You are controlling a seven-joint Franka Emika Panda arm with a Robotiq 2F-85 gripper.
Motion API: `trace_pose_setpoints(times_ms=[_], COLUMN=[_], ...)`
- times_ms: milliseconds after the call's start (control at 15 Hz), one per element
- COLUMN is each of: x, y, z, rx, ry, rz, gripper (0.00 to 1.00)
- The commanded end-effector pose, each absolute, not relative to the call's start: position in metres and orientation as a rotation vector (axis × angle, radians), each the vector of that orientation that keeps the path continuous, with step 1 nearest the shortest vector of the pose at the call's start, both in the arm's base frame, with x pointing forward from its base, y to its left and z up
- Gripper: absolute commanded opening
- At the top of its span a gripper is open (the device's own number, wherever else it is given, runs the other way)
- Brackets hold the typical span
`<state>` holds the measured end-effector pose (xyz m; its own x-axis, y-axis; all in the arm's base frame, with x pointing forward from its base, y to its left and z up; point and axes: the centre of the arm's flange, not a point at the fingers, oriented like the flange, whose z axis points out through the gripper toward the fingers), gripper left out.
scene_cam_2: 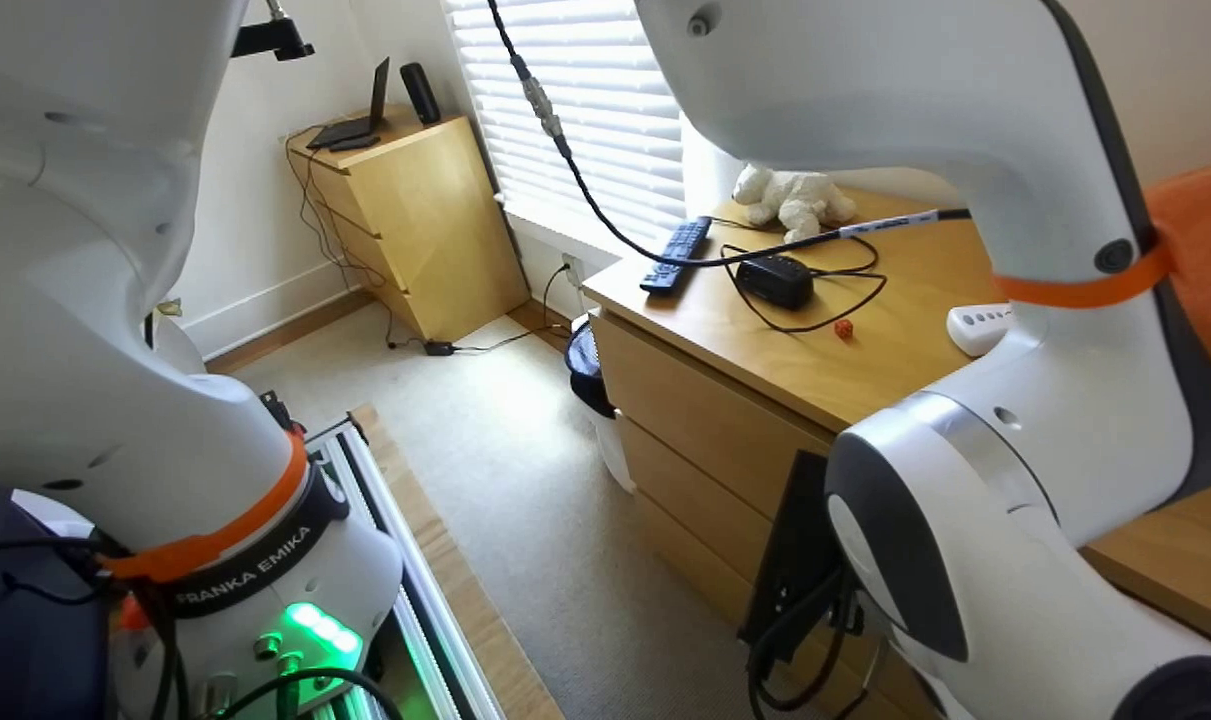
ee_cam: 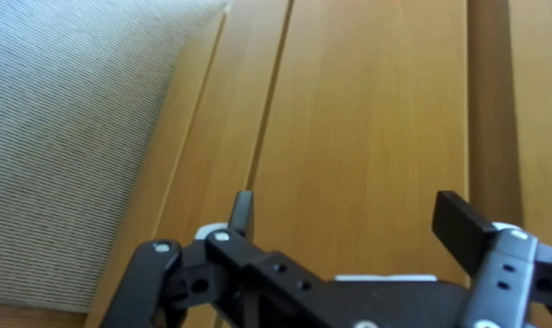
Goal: Open the top drawer
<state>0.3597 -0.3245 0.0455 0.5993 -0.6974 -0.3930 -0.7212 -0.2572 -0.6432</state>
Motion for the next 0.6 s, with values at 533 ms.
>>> trace_pose_setpoints(times_ms=[533], x=[0.321], y=[-0.344], z=[0.039], rx=[-1.9], ry=[1.086], rz=[0.012], gripper=[1.0])
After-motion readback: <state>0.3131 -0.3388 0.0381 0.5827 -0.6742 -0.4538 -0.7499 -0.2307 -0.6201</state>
